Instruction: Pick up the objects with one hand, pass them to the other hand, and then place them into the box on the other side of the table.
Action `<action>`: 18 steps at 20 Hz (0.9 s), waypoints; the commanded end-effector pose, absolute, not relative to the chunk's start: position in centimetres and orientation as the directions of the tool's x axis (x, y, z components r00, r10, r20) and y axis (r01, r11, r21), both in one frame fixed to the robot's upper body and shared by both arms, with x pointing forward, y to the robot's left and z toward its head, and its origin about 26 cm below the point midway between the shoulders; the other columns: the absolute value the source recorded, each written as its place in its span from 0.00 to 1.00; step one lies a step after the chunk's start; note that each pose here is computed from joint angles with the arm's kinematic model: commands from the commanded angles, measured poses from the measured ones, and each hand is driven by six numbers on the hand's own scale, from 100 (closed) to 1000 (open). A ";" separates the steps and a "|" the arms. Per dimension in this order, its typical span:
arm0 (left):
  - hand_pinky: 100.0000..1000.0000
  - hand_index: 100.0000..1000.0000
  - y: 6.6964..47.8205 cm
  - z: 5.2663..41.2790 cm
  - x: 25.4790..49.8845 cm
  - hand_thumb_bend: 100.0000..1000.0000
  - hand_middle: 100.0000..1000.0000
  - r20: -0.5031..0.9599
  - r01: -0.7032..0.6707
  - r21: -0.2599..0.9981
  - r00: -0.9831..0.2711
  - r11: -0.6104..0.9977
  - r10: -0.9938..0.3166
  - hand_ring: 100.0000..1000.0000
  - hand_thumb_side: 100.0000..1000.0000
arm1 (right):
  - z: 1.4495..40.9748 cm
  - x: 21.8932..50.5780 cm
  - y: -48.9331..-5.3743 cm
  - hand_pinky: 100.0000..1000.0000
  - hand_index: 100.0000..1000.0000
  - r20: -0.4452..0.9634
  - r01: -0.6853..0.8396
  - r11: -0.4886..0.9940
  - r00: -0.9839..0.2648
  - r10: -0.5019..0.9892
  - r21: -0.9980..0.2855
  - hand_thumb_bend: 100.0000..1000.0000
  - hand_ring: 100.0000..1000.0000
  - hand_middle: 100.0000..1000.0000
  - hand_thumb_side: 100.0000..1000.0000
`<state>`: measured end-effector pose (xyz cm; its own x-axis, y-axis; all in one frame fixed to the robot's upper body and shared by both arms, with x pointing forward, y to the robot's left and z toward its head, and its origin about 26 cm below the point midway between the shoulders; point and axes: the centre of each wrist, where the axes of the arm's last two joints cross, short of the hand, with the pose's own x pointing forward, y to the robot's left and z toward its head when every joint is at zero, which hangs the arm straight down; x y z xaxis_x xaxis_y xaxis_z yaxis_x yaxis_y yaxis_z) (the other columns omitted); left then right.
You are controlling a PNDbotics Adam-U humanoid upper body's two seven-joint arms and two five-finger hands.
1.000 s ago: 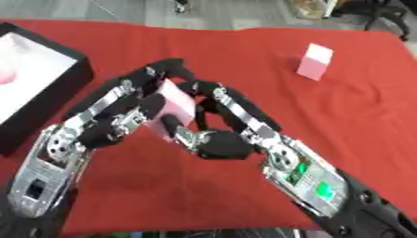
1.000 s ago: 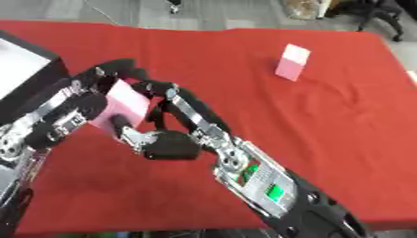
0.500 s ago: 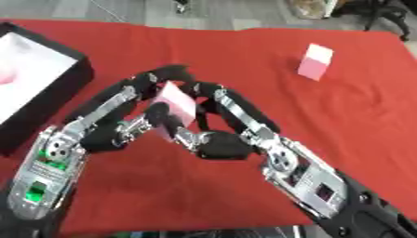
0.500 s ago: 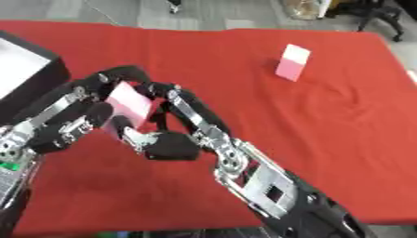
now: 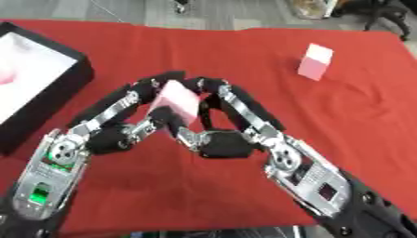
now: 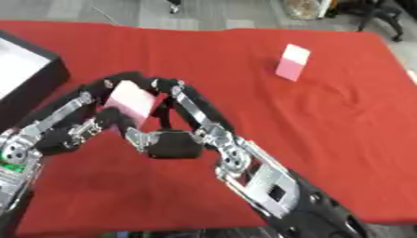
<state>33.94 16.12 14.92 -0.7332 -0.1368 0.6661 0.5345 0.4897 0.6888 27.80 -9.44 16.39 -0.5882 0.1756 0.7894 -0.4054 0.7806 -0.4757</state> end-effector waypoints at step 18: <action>0.72 0.90 15.9 15.1 33.9 0.00 0.62 0.676 0.558 0.679 -0.729 0.478 -0.110 0.86 0.77 | 19.1 26.9 -9.9 0.60 0.28 0.719 -0.341 0.803 -0.679 0.150 -0.490 0.00 0.16 0.12 0.34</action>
